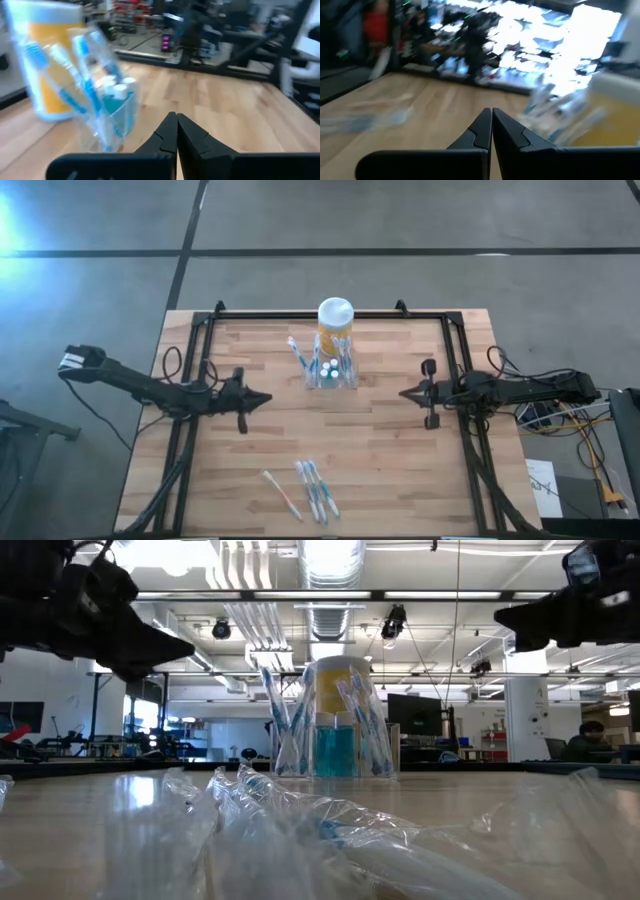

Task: Pick & Place toothbrushing station
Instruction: Put the blue toothbrush into the transparent organizer

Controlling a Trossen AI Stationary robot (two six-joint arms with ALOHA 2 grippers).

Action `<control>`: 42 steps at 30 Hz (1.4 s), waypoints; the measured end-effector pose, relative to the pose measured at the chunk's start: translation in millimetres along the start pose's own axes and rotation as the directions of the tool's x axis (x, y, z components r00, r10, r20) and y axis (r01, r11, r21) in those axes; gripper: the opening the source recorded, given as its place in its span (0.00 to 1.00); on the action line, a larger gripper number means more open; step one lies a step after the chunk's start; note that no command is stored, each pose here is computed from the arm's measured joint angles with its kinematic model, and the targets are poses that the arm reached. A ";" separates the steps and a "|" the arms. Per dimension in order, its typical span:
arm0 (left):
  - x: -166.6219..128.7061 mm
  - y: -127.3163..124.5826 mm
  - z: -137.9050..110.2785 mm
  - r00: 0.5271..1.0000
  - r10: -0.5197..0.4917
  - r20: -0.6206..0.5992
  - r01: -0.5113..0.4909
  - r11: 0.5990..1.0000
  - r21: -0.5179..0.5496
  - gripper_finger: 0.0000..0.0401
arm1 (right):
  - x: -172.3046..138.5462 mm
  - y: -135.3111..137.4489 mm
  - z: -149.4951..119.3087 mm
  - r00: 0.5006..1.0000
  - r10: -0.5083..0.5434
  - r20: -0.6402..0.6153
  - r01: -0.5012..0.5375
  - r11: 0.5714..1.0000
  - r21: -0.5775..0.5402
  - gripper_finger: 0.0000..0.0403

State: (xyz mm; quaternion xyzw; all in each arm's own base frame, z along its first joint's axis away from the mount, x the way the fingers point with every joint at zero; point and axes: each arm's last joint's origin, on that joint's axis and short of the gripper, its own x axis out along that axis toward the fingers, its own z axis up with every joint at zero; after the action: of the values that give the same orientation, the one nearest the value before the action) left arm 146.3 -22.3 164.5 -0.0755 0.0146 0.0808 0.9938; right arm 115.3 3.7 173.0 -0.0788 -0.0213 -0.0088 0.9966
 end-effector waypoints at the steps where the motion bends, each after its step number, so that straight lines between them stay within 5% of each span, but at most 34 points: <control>1: -0.4 -0.7 0.7 1.000 -0.025 0.002 0.025 0.999 0.025 0.01 | -0.1 -1.3 2.0 0.999 -0.036 0.017 0.036 0.999 0.008 0.02; 11: -12.8 1.0 3.1 0.989 -0.139 0.043 0.131 0.980 0.152 0.01 | -0.3 -3.7 5.5 0.993 -0.105 0.045 0.103 0.994 0.033 0.02; 28: -30.1 15.0 -13.9 0.984 -0.069 -0.164 0.089 0.989 0.116 0.01 | -0.4 -3.7 6.1 0.993 -0.103 0.052 0.097 0.989 0.113 0.02; 42: -30.3 13.5 -13.7 0.979 -0.120 -0.167 0.136 0.987 0.087 0.01 | -0.5 -3.8 7.4 0.992 -0.103 0.066 0.095 0.989 0.117 0.02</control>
State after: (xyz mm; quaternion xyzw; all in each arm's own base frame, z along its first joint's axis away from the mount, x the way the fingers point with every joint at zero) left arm 114.0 -16.0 150.2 -0.0339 0.0937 0.0093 0.9950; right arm 114.4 1.1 180.9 -0.0209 -0.0614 -0.0544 0.9964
